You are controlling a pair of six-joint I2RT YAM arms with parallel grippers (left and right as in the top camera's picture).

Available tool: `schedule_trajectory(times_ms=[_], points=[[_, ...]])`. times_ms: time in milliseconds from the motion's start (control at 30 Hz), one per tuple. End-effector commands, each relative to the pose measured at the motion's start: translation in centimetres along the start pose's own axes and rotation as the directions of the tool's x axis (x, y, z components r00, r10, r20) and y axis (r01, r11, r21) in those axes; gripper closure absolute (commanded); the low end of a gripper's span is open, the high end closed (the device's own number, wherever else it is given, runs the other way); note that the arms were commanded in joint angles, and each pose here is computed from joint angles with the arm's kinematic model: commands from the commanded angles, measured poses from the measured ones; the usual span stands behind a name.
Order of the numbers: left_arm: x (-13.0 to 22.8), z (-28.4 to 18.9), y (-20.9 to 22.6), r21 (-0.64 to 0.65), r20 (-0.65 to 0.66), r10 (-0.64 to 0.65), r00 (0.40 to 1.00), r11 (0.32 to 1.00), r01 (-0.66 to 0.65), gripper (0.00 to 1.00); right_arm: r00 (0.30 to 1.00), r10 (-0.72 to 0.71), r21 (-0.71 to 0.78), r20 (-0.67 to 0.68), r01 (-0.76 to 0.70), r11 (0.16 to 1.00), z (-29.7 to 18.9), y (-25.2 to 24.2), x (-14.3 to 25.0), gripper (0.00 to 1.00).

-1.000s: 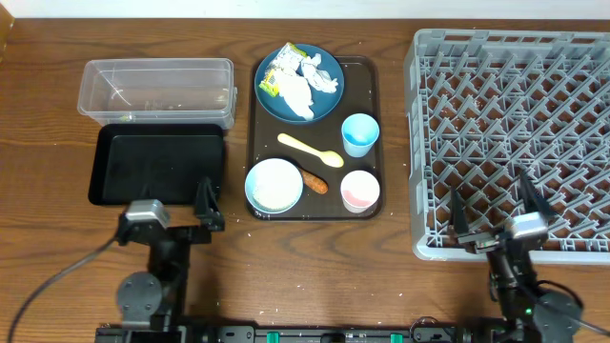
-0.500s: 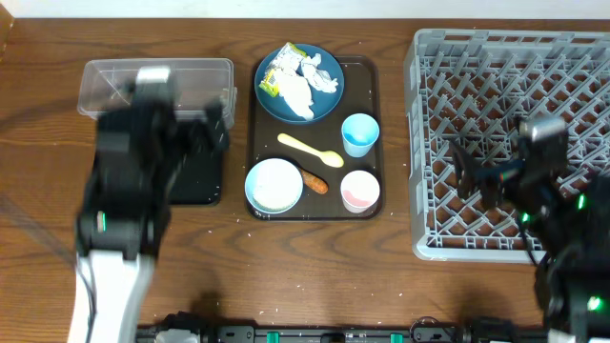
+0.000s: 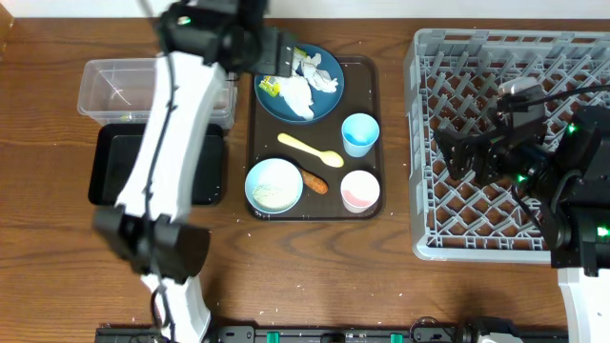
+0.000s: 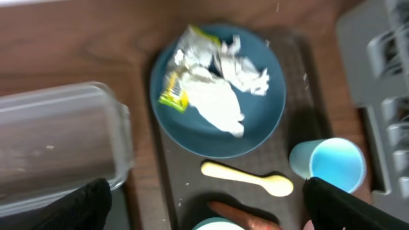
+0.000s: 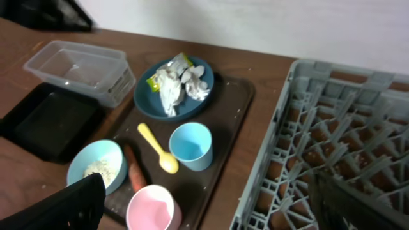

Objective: Sort waste into correct bins and load items into the dishwasher rack
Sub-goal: 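Reach the left gripper to the blue plate and grasp the white tissue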

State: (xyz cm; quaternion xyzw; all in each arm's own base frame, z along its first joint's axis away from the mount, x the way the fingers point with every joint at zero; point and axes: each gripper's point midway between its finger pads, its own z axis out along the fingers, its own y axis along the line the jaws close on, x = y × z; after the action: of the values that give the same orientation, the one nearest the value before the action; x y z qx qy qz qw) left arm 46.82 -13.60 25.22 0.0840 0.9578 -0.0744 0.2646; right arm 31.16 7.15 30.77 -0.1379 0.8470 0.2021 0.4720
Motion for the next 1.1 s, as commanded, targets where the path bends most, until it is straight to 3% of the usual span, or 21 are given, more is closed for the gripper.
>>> schedule_trajectory(times_ms=[0, 200, 367, 700, 1067], points=[[-0.8, 2.6, -0.5, 0.014, 0.002, 0.041, 0.999, 0.999, -0.041, 0.02, 1.0, -0.012, -0.043, 0.013, 0.013, 0.999, -0.4, 1.1, -0.6, 0.01], [-3.8, 7.8, -1.0, 0.02, 0.098, 0.088, 0.991, 0.996, -0.091, 0.02, 1.0, 0.004, -0.044, -0.015, -0.004, 0.999, -0.3, 1.1, 0.0, 0.01], [-4.3, 12.9, -1.6, 0.004, 0.114, 0.121, 0.986, 0.993, -0.122, 0.02, 0.998, 0.025, -0.028, -0.054, -0.027, 0.999, -0.3, 0.9, 1.0, 0.01], [-0.9, 21.4, -0.7, -0.027, 0.012, 0.125, 0.992, 0.992, -0.124, 0.02, 0.996, 0.039, -0.013, -0.08, -0.04, 0.999, -0.4, 0.6, 1.7, 0.01], [1.6, 24.9, 0.3, -0.053, -0.059, 0.121, 0.991, 0.991, -0.125, 0.03, 0.996, 0.039, 0.005, -0.081, -0.039, 0.999, -0.3, 0.3, 1.7, 0.01]])
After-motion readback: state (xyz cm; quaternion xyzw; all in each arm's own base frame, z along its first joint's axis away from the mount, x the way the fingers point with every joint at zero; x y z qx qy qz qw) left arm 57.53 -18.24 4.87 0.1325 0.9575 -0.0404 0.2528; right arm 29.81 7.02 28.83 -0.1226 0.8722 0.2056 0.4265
